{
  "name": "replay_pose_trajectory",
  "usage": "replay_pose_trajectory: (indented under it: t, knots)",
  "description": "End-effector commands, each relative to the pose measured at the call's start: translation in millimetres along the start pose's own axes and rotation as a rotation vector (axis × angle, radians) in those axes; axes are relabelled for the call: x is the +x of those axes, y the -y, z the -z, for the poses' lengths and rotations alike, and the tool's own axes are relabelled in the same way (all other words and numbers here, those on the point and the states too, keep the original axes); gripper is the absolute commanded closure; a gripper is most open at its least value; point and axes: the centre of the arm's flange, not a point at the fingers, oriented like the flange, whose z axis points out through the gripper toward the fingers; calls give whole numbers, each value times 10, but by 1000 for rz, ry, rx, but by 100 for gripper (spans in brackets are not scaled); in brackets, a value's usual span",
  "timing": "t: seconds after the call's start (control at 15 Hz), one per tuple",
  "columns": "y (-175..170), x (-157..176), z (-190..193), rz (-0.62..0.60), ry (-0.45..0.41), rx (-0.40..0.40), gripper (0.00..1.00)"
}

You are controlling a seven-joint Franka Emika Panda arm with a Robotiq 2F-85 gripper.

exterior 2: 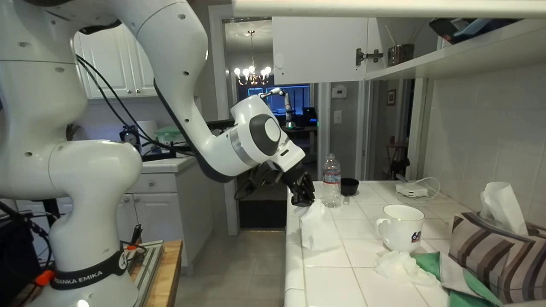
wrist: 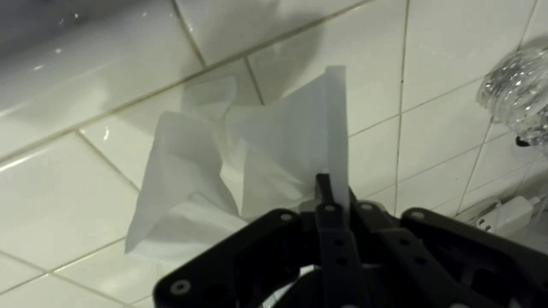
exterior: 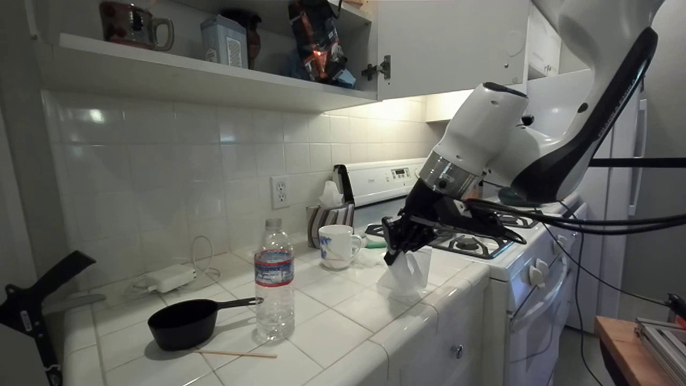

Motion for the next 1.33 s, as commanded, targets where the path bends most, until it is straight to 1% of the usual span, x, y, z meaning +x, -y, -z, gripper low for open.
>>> replay_pose_trajectory:
  t: [0.0, 0.33, 0.53, 0.67, 0.73, 1.07, 1.2, 1.27]
  knots:
    - [344, 448, -129, -72, 119, -2, 100]
    - [143, 624, -235, -146, 211, -75, 100]
    - [-8, 589, -266, -184, 282, -108, 100]
    - [-37, 523, -363, -196, 327, -116, 100]
    - [-37, 510, -374, -193, 338, -109, 79]
    - [-46, 552, -317, -187, 381, -68, 46]
    - [-87, 611, -261, -100, 372, -43, 32]
    - [-113, 648, -215, -33, 359, -37, 24]
